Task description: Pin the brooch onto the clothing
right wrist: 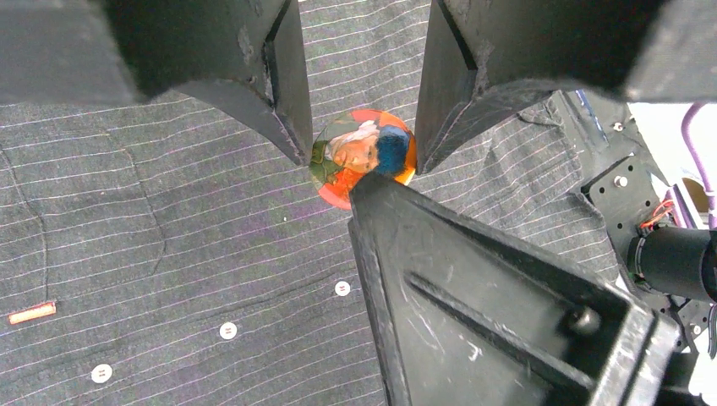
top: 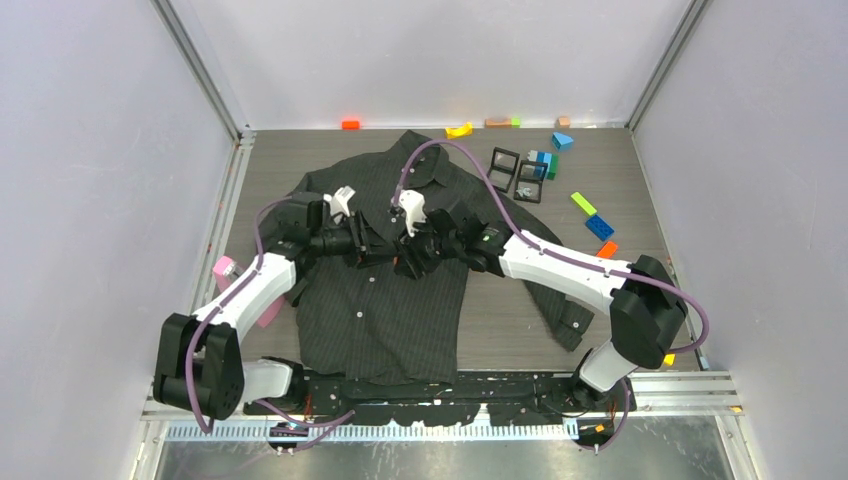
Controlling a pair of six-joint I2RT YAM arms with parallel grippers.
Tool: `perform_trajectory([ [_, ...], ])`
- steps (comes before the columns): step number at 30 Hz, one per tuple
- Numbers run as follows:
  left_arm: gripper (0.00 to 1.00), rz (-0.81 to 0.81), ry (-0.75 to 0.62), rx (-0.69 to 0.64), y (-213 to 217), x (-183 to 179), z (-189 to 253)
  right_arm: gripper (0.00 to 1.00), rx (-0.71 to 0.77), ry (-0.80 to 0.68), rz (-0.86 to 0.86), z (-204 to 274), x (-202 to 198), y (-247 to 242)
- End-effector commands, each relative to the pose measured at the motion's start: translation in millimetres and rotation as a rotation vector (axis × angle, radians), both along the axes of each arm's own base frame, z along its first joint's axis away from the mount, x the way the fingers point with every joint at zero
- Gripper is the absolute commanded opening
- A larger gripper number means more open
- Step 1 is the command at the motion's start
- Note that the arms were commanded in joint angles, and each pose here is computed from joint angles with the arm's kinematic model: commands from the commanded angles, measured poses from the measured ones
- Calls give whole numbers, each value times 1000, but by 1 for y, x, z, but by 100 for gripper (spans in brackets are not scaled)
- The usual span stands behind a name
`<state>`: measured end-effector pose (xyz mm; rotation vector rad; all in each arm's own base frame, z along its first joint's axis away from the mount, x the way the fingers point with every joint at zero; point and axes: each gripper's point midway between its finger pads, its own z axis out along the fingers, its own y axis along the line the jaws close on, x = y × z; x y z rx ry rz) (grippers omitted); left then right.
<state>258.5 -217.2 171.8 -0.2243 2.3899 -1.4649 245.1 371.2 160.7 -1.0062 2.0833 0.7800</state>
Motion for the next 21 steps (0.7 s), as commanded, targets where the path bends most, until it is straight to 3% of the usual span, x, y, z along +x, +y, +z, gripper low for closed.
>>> perform_trajectory([
  [1, 31, -42, -26, -32, -11, -4, 7, 30, 91, -105, 15, 48, 4, 10],
  [4, 22, -51, -26, -28, -14, -7, 6, 30, 92, -111, 12, 49, 4, 10],
  [8, 0, -37, -29, -21, -14, -9, 5, 30, 88, -118, 2, 49, 4, 8],
  [11, 0, -9, -39, -17, -12, -8, 7, 40, 90, -131, -14, 53, 5, 5],
  [13, 0, 21, -48, -15, -10, -6, 8, 61, 86, -145, -31, 56, 6, 1],
  [19, 0, 102, -53, -38, -6, -1, 9, 81, 39, -197, -77, 62, 6, -13],
  [21, 0, 123, -65, -41, -5, 2, 11, 82, 8, -237, -93, 65, 5, -14],
])
